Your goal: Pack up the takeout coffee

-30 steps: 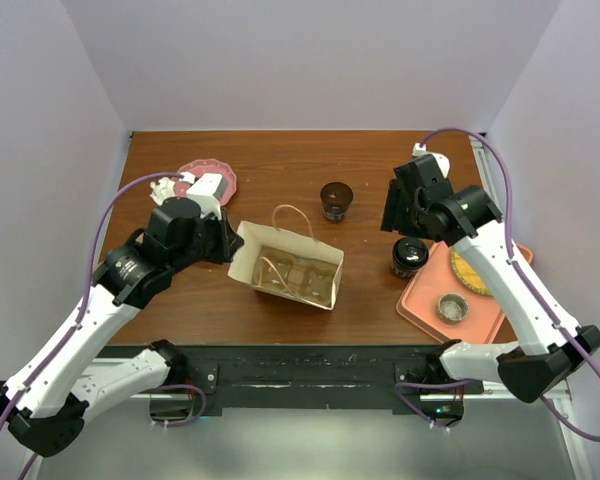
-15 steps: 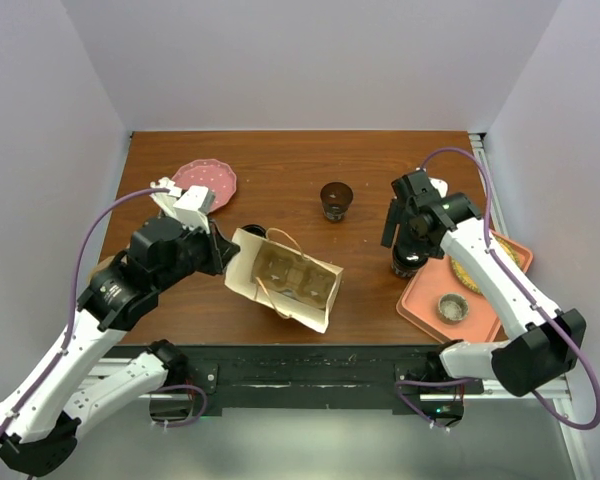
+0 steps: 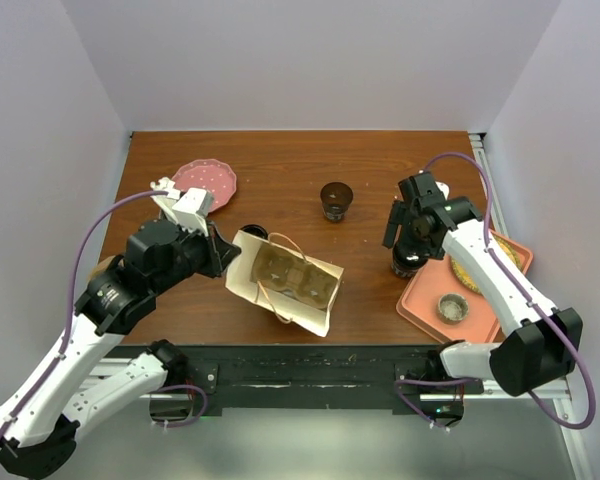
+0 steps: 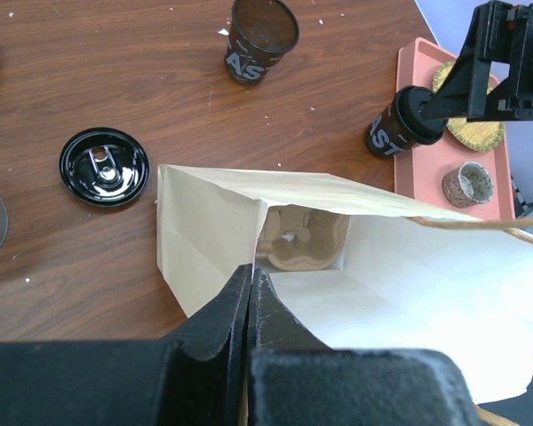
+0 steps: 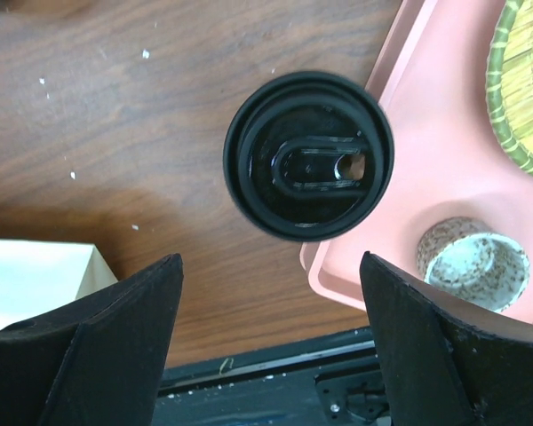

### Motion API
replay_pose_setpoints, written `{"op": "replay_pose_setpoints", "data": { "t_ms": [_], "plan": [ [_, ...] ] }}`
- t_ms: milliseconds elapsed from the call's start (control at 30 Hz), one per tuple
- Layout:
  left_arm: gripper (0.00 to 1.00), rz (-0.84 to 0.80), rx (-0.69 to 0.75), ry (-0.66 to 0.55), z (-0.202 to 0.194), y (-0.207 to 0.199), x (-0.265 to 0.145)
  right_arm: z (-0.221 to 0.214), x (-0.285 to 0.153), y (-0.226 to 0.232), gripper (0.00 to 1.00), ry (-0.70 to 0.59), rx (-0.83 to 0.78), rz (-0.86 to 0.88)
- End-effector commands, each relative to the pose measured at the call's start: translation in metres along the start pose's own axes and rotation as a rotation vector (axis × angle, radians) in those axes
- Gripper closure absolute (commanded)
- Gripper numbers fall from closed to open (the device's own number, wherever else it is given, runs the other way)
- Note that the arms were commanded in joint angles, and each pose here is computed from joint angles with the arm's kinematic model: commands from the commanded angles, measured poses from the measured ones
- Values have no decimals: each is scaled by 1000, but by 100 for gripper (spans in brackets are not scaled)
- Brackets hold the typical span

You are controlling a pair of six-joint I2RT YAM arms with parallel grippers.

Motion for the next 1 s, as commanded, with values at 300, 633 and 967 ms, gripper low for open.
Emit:
{"op": "replay_pose_setpoints", "data": {
  "t_ms": [300, 633, 967],
  "plan": [
    [100, -67, -14, -27, 8, -11, 2, 22, 20, -13, 13, -21, -8, -23],
    [100, -68, -29, -23, 7, -12, -2, 35, 42, -14, 10, -2, -30, 23],
    [100, -52, -23, -24, 9, -10, -8, 30, 58, -17, 11, 34, -30, -20]
  ]
}}
Point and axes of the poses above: each gripper's point midway between its finger pads, its own x axis out along the fingers, its own y axis along the line the jaws close on, z = x × y, the point moved 5 cm from there along -x, back along the fingers, and after that the axes turned 1 degree about -x, right-handed, at the moved point
